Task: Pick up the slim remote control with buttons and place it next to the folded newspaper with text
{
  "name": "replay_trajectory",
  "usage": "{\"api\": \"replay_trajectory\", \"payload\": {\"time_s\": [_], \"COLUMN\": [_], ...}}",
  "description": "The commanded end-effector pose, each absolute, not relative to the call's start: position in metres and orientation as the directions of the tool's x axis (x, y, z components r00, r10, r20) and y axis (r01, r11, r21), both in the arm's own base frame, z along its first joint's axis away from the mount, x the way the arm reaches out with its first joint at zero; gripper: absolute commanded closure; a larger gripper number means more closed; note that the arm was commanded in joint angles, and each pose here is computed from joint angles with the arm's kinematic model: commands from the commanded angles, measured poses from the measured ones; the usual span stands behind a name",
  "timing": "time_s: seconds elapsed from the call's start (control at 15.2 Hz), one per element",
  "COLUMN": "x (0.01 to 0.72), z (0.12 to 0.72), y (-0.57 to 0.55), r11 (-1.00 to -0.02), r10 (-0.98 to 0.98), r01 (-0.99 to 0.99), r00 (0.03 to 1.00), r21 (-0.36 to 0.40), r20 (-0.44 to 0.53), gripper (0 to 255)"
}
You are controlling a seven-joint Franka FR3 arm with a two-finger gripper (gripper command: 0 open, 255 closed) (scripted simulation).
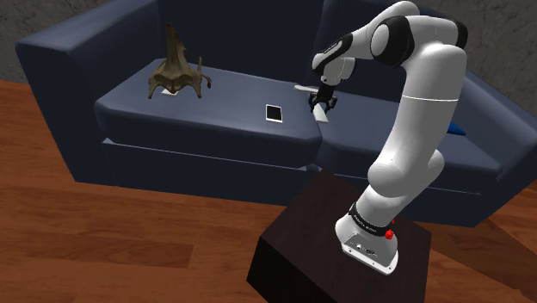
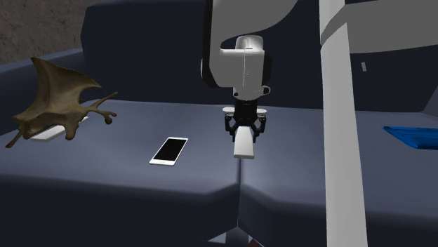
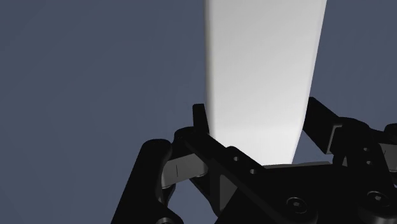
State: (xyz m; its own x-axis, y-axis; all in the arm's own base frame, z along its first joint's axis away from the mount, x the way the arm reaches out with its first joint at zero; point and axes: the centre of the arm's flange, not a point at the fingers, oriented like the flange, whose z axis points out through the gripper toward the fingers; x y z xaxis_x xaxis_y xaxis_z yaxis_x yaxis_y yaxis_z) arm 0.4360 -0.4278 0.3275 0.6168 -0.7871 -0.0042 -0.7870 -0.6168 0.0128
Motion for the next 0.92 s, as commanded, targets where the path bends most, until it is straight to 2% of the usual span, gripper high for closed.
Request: {"api": "replay_trajectory", "payload": {"time_s": [0.0,0.86], "x": [0.436,0.436], "z": [0.327,0.386], "y": [-0.428,-0.428], "r11": [-0.617,-0.617], "r10": [-0.787,-0.787], "r01": [-0.787,-0.787], "r00": [0.617,0.617], "r21": [0.013,0.013], "r20": [-0.004,-0.004], "gripper": [255,255]}}
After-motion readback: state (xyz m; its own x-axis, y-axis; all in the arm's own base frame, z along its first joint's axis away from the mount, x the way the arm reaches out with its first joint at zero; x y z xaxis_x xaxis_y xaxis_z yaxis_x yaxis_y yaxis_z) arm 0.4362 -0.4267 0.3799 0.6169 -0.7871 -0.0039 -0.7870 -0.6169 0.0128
